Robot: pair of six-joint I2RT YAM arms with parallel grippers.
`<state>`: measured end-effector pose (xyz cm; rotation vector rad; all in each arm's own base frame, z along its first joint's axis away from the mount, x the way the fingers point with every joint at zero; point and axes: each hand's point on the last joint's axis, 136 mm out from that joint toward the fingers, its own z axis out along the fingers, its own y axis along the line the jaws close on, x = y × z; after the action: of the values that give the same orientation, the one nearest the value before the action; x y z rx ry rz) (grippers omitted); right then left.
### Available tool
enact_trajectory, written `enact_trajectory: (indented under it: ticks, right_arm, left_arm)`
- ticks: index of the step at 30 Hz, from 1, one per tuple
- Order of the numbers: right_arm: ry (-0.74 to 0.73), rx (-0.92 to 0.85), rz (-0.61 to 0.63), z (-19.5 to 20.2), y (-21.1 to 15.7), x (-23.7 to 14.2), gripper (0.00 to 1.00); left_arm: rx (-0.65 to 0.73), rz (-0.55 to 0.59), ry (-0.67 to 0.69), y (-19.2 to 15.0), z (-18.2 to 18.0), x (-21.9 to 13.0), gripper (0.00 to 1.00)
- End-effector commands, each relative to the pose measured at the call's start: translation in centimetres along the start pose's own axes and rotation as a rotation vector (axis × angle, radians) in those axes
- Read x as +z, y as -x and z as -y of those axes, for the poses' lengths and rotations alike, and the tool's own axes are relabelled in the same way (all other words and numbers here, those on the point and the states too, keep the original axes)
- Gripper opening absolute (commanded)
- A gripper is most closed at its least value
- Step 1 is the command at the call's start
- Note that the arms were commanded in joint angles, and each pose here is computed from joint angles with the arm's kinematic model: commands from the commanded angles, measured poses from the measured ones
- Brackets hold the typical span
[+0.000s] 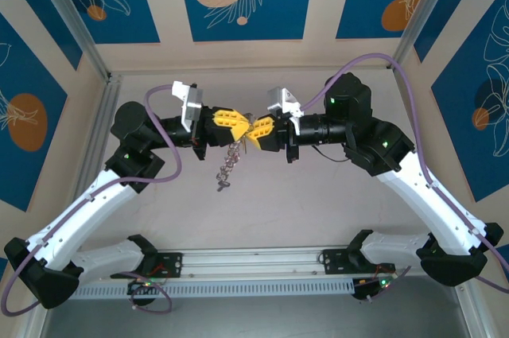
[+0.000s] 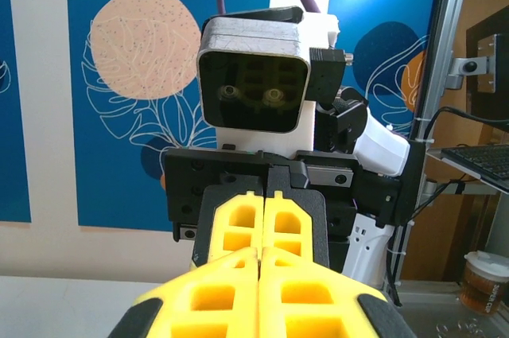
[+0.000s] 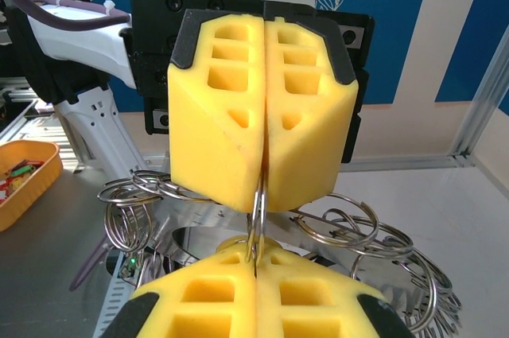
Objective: Put the keys on the keyring
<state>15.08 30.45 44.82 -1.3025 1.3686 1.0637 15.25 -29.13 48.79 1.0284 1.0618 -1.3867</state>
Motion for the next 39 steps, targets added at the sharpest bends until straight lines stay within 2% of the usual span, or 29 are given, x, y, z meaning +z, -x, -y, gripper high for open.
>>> enact_trajectory:
  ticks: [1, 39]
  right_arm:
    - [0.044, 0.04, -0.011, -0.6, -0.1, 0.2, 0.05]
    - [-0.041, 0.068, 0.053, 0.5, 1.7, -2.1, 0.05]
  left_arm:
    - [0.073, 0.068, -0.033, 2.1, 1.0, -0.3, 0.0]
    - [0.099, -0.001, -0.056, 1.9, 2.2, -1.0, 0.0]
